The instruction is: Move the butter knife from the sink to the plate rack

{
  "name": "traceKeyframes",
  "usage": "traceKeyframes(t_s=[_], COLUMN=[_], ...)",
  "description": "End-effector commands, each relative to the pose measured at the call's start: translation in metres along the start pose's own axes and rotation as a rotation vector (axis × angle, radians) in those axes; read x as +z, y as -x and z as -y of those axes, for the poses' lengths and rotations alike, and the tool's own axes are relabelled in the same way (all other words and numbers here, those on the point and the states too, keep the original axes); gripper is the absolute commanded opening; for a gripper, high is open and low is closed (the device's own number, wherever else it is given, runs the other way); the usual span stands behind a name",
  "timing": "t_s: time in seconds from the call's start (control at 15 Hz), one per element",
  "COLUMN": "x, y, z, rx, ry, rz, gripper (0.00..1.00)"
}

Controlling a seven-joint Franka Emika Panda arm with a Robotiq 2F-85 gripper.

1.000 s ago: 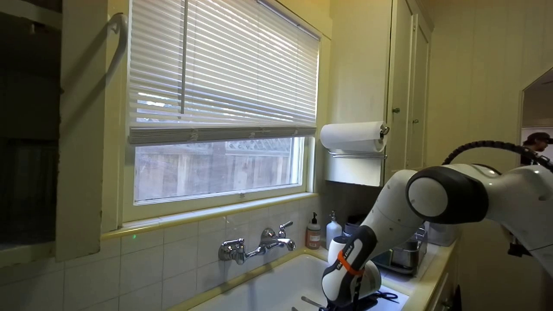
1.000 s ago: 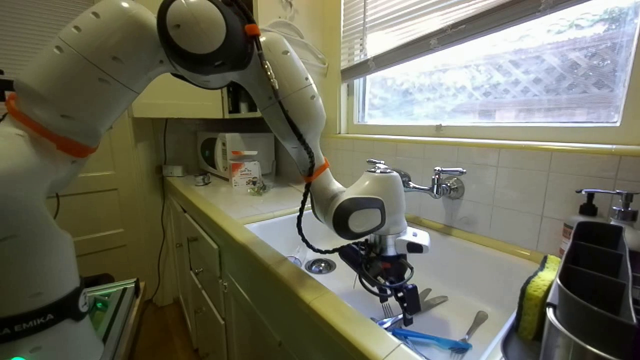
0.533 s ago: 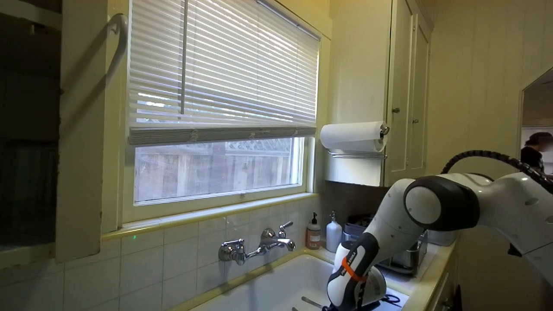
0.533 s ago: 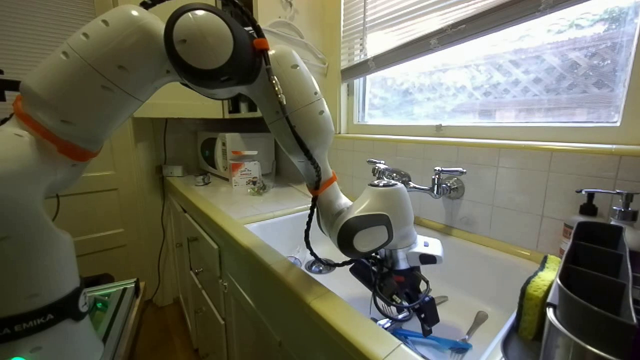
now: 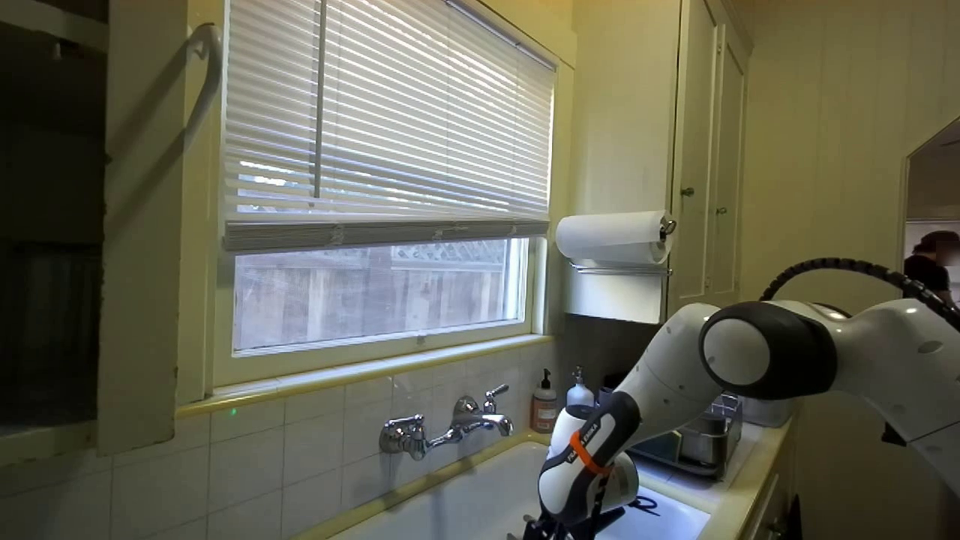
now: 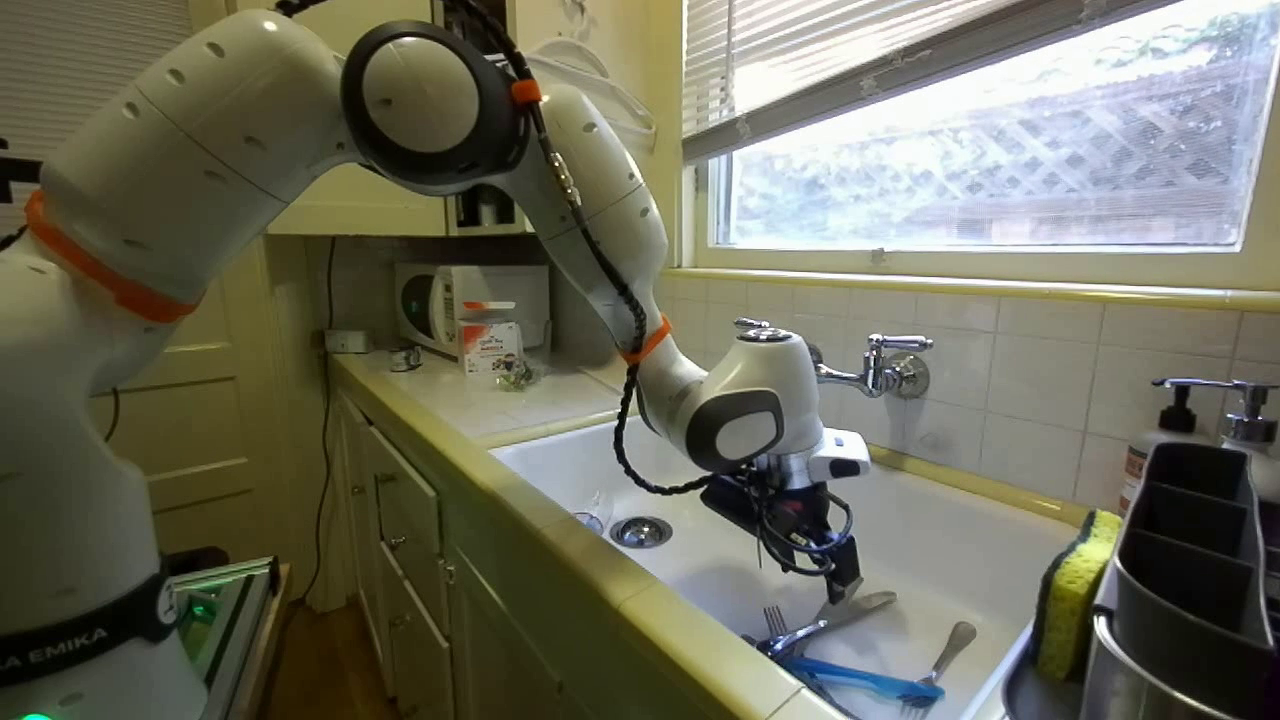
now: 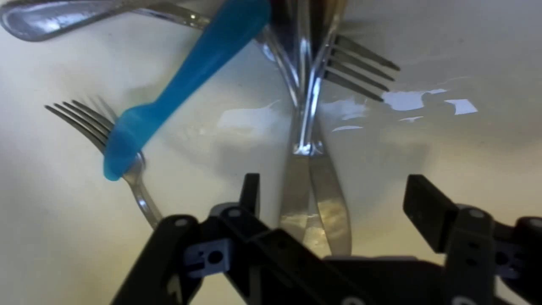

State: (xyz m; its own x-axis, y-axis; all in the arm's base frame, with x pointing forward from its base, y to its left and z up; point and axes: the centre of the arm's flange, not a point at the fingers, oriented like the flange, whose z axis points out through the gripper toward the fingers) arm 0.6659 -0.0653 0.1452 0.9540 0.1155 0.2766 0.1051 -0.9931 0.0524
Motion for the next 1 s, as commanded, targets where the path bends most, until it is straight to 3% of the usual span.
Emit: traceKeyframes(t_s=[0.0,0.33,0.73,0.93], x=[0.001,0.003,0.02,0.034], y=[-0.014,-0.023,-0.016,0.0], z=[0.02,0.046,0.043,0.031], rx=[-0.026,-0.002,0.125,0.188], ry=[-0.009,0.026,0.02,0.01], rz=[0.091,0.226,0.319,0.349], gripper=[0.82,0.77,0.7,0.77])
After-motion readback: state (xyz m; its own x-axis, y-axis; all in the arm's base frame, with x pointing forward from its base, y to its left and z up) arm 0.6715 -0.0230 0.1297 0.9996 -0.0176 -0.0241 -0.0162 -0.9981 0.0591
